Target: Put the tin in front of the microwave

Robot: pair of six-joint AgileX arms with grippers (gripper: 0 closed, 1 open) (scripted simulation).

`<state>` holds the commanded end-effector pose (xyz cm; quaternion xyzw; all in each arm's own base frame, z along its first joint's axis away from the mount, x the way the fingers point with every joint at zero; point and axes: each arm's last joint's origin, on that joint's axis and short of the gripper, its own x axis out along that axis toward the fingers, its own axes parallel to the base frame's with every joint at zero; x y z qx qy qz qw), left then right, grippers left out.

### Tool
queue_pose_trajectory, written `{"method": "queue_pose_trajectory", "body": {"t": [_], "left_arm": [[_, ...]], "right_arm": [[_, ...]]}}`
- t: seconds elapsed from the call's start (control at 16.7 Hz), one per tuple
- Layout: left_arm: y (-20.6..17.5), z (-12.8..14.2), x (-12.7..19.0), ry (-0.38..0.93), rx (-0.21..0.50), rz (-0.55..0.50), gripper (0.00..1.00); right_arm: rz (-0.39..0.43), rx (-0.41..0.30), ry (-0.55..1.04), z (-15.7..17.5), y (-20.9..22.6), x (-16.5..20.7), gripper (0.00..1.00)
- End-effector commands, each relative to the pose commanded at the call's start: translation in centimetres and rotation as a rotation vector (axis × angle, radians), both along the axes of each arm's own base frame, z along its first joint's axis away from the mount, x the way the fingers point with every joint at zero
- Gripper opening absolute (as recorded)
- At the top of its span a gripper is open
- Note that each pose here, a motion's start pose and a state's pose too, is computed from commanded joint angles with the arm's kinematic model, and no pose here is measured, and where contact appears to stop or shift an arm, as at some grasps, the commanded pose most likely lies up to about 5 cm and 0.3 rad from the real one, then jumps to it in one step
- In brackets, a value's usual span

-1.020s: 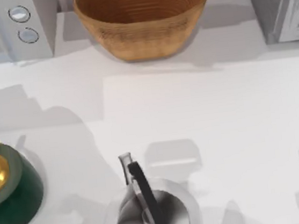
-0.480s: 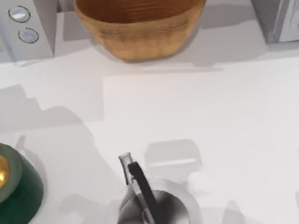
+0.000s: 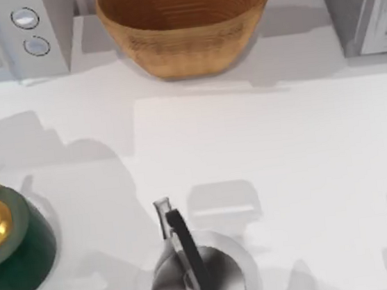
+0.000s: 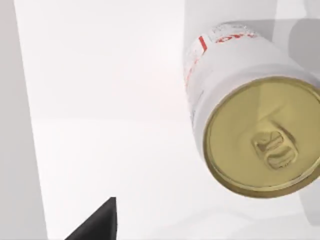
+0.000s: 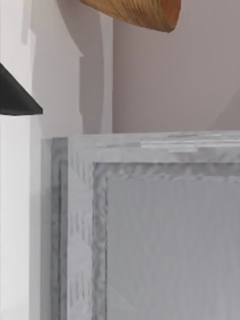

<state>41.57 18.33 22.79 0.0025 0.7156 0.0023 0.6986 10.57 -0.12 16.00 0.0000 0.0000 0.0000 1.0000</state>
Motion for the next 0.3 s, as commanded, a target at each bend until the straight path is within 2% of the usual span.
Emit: {"method": "queue_pose_trajectory", "body": {"t": [0.3], "left_arm": [[-0.85, 1.1, 0.71, -0.024, -0.005, -0.019, 1.0]], "right_arm": [[0.0, 0.0, 0.0, 0.0, 0.0, 0.0, 1.0]]}}
